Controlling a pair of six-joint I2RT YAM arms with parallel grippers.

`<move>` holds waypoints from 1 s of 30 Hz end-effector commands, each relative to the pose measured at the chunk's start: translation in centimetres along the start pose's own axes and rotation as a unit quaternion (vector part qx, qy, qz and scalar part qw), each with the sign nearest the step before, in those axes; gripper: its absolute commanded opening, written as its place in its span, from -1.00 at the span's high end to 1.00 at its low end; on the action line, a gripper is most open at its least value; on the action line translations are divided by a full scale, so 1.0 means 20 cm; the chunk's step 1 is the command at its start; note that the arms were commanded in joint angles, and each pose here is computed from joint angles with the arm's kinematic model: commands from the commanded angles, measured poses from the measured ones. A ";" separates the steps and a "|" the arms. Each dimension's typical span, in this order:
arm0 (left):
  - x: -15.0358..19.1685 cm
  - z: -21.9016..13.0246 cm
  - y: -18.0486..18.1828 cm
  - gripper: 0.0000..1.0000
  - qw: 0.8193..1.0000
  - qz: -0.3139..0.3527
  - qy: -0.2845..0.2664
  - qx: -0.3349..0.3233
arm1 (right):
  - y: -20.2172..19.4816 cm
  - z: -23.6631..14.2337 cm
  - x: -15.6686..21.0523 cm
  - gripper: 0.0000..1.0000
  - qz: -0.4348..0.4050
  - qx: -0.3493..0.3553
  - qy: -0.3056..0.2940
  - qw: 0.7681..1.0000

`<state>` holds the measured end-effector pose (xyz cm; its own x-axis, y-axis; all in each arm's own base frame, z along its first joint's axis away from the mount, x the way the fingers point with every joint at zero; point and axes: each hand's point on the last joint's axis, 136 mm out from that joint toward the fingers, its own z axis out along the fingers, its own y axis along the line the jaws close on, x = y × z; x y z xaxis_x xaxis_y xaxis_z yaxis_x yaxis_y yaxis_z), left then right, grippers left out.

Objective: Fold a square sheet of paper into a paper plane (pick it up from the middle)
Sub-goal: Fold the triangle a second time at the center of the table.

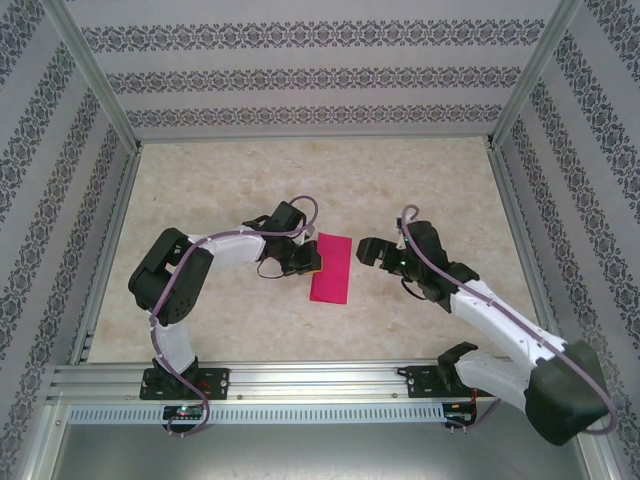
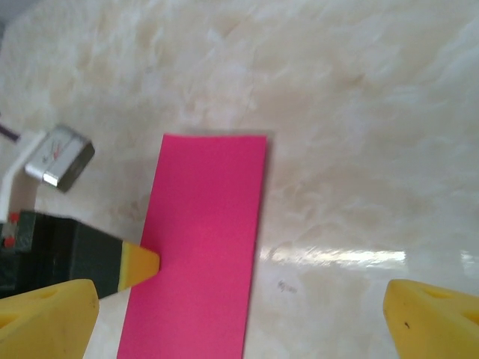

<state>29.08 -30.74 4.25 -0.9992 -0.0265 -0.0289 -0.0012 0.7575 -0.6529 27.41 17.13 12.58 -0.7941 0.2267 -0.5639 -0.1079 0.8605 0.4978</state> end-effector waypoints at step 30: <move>-0.04 -0.05 -0.03 1.00 1.000 0.008 -0.010 0.004 | 0.45 0.07 0.37 -0.45 -0.270 -0.028 0.039 0.962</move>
<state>28.78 -30.52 4.09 -0.9996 -0.0152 -0.0237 0.0037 0.7650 -0.6440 21.65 25.17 10.49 -0.6972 -0.2671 -0.6652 -0.4775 0.8652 0.1530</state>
